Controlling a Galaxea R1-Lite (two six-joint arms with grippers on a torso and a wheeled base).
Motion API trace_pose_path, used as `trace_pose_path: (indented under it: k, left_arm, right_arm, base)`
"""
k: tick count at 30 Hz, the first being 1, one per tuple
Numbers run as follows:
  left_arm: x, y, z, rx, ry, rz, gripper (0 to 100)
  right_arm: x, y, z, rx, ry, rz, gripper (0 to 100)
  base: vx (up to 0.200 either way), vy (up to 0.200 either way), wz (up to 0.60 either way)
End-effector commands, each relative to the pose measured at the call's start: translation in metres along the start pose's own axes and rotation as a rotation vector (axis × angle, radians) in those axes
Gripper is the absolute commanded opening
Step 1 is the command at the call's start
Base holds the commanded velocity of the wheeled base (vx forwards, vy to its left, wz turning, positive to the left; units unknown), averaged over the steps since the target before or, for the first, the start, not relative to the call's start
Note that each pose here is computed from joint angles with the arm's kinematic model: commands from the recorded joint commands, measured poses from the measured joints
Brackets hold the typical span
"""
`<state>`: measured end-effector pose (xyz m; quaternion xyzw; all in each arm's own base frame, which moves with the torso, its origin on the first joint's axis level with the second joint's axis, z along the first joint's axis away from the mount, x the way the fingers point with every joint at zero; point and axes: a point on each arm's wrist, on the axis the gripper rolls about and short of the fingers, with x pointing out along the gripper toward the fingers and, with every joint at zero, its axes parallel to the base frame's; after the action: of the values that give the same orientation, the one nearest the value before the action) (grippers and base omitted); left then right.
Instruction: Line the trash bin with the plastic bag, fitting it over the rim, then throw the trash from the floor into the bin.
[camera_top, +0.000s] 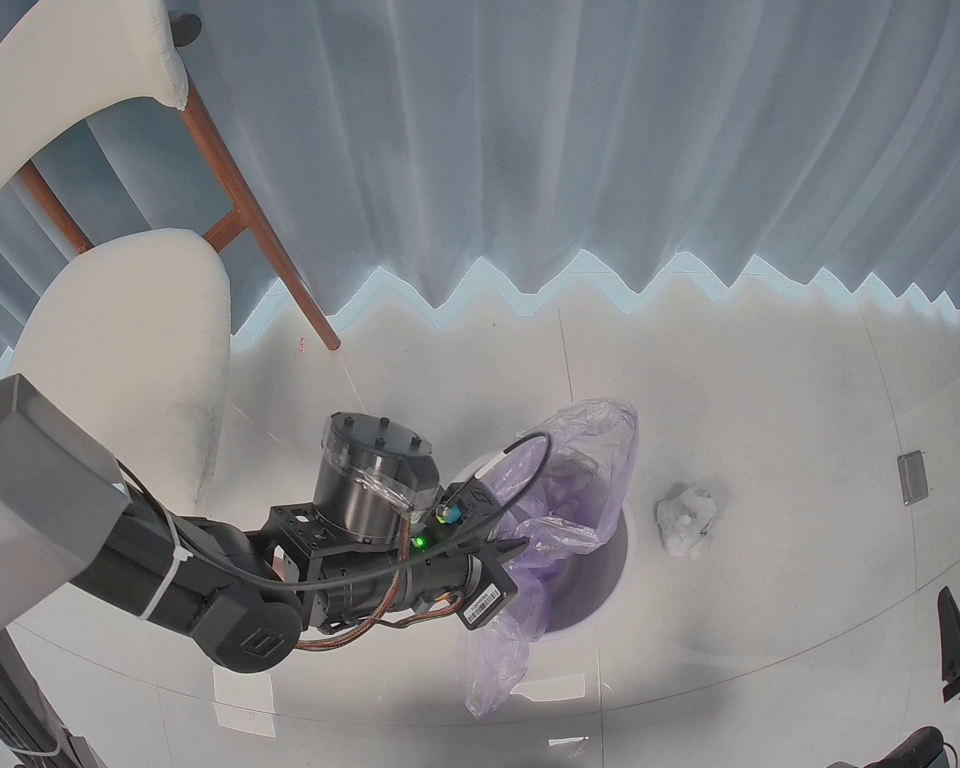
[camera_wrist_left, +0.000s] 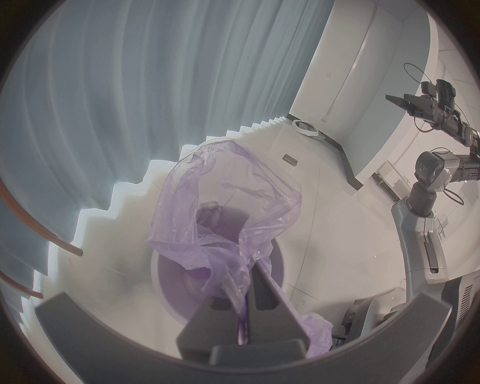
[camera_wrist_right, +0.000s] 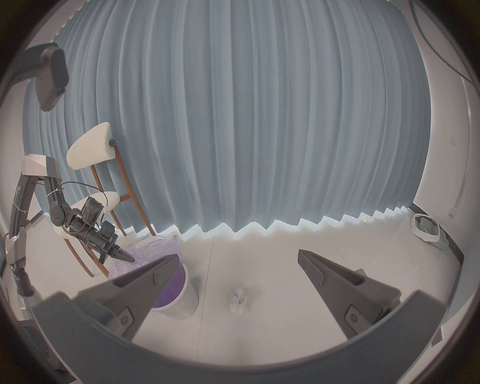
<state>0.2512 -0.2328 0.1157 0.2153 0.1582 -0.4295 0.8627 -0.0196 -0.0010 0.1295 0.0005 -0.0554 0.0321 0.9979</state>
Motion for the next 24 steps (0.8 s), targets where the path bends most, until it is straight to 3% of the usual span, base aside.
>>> trace_pose_path:
  k: [1,5,9,17,24]
  left_arm:
    - [-0.001,-0.001,0.0,0.0,0.0,-0.001,0]
    - [-0.002,-0.003,0.0,0.002,0.003,-0.006,0]
    - [-0.003,-0.006,-0.002,0.003,0.011,-0.013,0]
    - [-0.005,-0.011,0.002,0.013,0.009,-0.001,0]
    - [-0.006,-0.013,0.0,0.014,0.013,-0.003,0]
  right_arm:
    - [-0.005,0.0,-0.012,0.001,0.01,0.003,100]
    - [-0.007,0.0,-0.002,0.0,-0.004,0.001,100]
    - [0.004,0.0,0.016,0.033,0.063,0.004,100]
    - [0.048,0.002,0.027,0.277,0.317,0.046,100]
    - [0.075,0.005,0.024,0.398,0.487,0.15,100]
  base:
    - [0.0,0.0,0.0]
    - [0.0,0.0,0.0]
    - [0.0,0.0,0.0]
    - [0.0,0.0,0.0]
    - [0.0,0.0,0.0]
